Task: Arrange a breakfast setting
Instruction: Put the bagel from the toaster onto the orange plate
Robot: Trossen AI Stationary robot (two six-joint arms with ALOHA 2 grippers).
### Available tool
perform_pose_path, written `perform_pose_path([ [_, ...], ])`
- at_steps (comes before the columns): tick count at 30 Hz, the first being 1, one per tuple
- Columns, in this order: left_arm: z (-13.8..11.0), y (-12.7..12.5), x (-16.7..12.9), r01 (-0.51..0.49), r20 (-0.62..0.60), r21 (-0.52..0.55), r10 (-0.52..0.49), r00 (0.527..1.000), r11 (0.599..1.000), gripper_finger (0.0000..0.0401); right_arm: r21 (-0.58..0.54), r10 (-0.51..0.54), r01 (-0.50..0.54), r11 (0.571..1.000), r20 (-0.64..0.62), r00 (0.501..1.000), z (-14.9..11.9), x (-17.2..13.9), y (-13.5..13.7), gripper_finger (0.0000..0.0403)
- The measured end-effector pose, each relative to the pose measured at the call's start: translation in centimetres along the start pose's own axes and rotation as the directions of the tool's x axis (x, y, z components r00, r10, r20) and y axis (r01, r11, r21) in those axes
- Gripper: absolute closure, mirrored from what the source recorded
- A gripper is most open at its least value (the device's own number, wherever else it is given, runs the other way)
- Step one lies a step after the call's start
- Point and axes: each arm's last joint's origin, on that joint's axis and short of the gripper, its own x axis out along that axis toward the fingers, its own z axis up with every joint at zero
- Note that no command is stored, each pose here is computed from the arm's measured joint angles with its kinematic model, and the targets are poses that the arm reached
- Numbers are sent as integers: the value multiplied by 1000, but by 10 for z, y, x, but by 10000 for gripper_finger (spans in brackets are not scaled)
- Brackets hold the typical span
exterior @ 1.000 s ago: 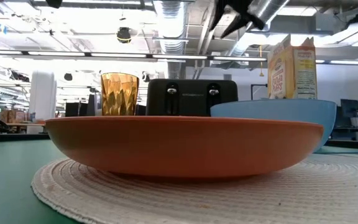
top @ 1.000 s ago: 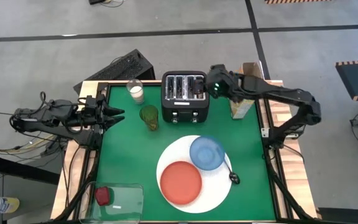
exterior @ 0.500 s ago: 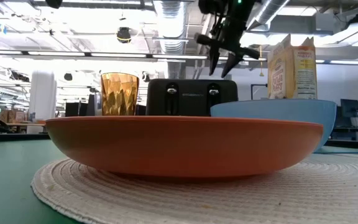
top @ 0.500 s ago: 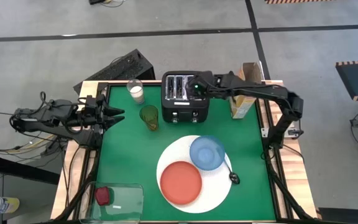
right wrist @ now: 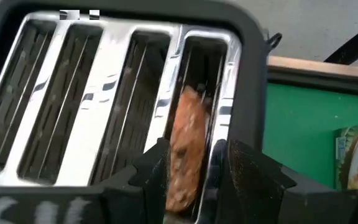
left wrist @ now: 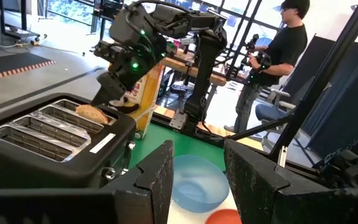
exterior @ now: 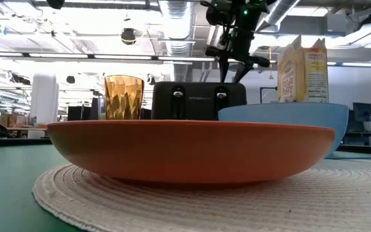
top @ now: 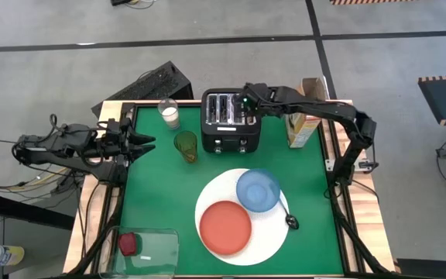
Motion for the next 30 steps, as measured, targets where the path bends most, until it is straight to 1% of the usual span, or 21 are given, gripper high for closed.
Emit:
perform_pose_path([
  [8, 0, 0, 0, -1, 1, 0, 1, 1000, 1000, 273, -12, 41, -41, 999, 4, 999, 0, 1, 3, 219],
  [11, 0, 0, 0, -2, 0, 0, 2, 1000, 1000, 273, -13, 34, -34, 999, 3, 999, 0, 3, 3, 219],
  [14, 0, 0, 0, -2, 0, 0, 2, 1000, 1000, 273, -26, 11, -12, 1000, -15, 1000, -4, 15, 6, 219],
  [16, 0, 0, 0, -2, 0, 0, 2, 1000, 1000, 273, -56, -9, 8, 998, -27, 1000, -8, 24, 9, 219],
  [22, 0, 0, 0, -2, 0, 0, 2, 1000, 1000, 273, -67, -6, 4, 998, -32, 999, -12, 27, 14, 222],
  [25, 0, 0, 0, -2, 0, 0, 2, 1000, 1000, 273, -63, 0, -2, 998, -27, 1000, -12, 27, 14, 235],
  [30, 0, 0, 0, -2, 0, 0, 2, 1000, 1000, 273, -56, -11, 9, 998, -32, 999, -9, 28, 11, 276],
])
